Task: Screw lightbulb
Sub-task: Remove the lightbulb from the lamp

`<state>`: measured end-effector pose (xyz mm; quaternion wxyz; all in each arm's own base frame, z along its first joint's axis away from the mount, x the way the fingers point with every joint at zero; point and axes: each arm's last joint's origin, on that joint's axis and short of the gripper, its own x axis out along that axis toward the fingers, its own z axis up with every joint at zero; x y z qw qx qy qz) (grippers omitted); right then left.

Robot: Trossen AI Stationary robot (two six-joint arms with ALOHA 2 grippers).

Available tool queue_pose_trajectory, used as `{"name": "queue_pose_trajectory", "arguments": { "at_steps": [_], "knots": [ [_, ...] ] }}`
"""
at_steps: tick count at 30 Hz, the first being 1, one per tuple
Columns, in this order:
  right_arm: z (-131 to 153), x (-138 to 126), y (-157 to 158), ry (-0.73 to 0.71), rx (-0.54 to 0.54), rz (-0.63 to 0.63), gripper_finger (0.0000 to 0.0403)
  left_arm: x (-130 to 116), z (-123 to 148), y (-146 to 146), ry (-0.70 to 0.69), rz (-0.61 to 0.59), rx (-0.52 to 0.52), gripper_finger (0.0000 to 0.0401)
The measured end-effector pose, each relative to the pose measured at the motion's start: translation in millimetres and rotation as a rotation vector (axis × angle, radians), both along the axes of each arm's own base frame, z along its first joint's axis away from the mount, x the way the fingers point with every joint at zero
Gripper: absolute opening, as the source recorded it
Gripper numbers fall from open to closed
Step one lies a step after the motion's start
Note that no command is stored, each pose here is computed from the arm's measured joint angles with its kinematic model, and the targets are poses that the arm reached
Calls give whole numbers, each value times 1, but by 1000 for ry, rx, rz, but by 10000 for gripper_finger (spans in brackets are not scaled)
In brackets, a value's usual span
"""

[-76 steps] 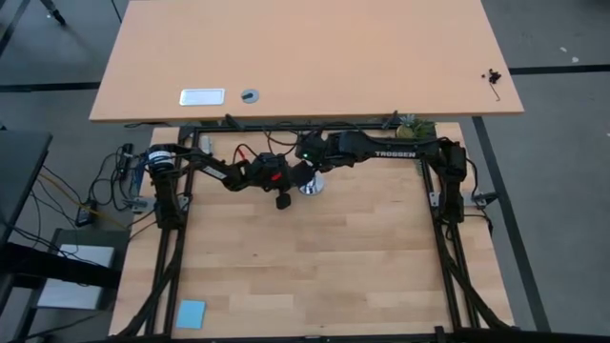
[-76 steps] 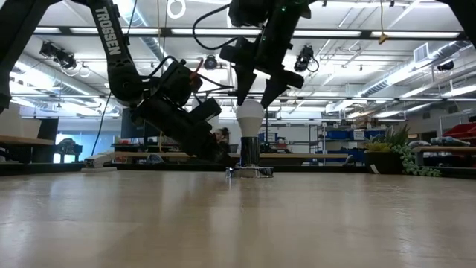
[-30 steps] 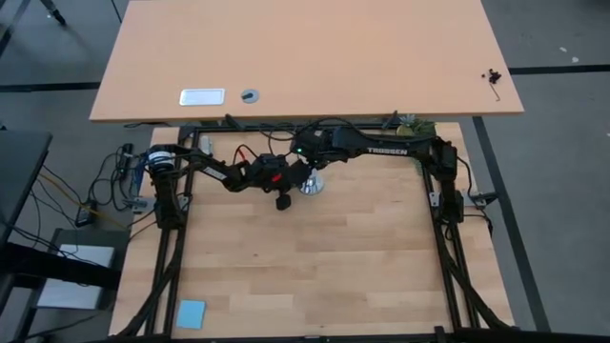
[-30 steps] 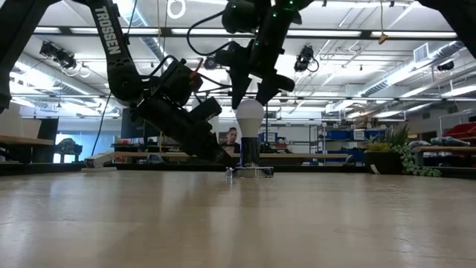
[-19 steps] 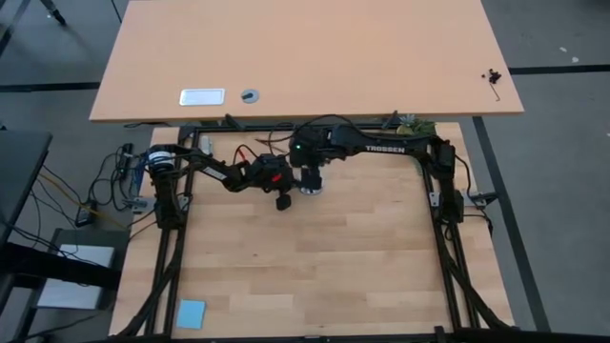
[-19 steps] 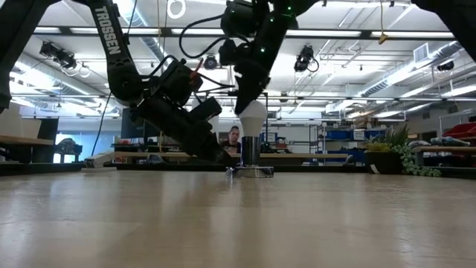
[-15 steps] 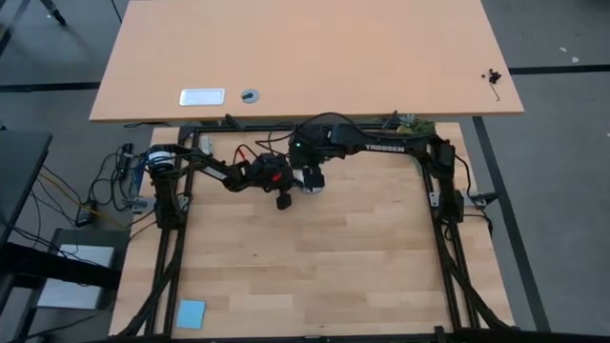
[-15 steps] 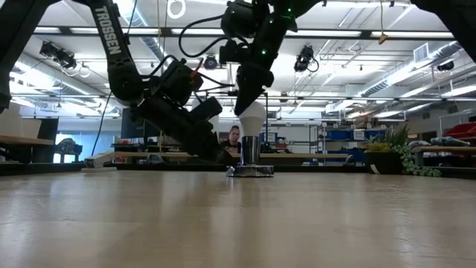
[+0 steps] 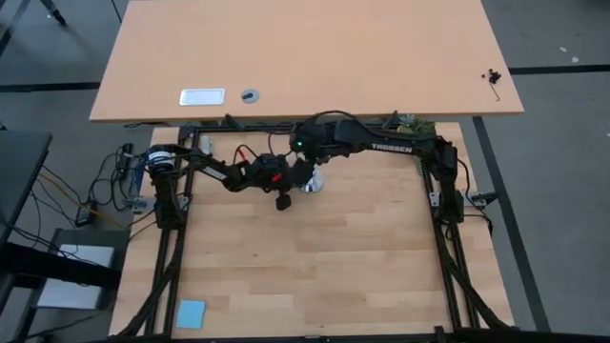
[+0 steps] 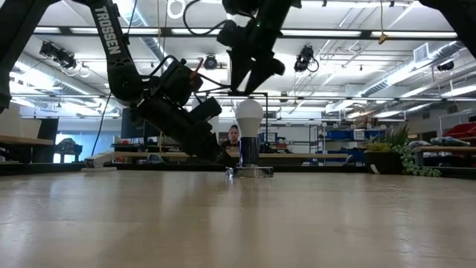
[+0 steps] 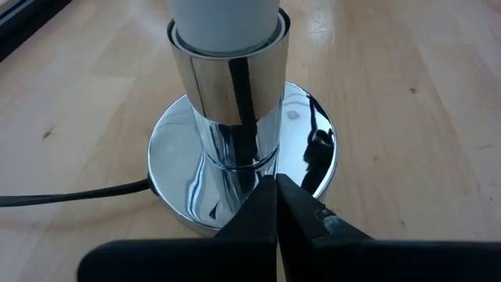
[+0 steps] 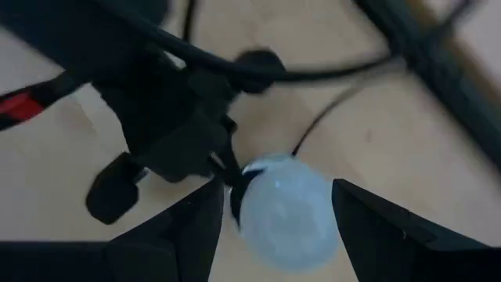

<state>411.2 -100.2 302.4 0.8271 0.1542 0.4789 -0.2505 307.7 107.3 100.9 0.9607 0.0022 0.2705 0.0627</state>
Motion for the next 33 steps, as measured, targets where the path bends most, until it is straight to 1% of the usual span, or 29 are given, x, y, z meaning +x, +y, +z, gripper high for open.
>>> {"name": "queue_pose_trajectory", "arguments": {
  "at_steps": [2,6,12,17,19,20,22,26,29,31,33],
  "knots": [
    [-1,-4,-4,8,67,-71,245,0,0,0,0,1,-1,1],
    [-10,-7,-13,42,119,-118,249,0,0,0,0,2,-3,1],
    [-23,-7,-20,19,204,-104,276,0,0,0,0,2,-3,1],
    [-29,-10,-27,28,219,-108,286,0,0,0,0,2,-2,1],
    [-29,-12,-30,38,209,-79,282,0,0,0,0,2,-2,1],
    [-29,-12,-33,39,195,-47,278,0,0,0,0,2,-2,1],
    [-29,-12,-37,50,142,65,269,0,0,0,0,1,-2,1],
    [-27,-10,-42,85,-28,389,254,0,0,0,0,2,-2,1],
    [-28,-9,-43,110,-118,614,246,0,0,0,0,2,-2,1],
    [-27,-9,-43,108,-139,670,242,0,0,0,-1,1,-1,1],
    [-27,-7,-41,96,-135,654,240,0,0,0,0,1,-1,1]
  ]
}}
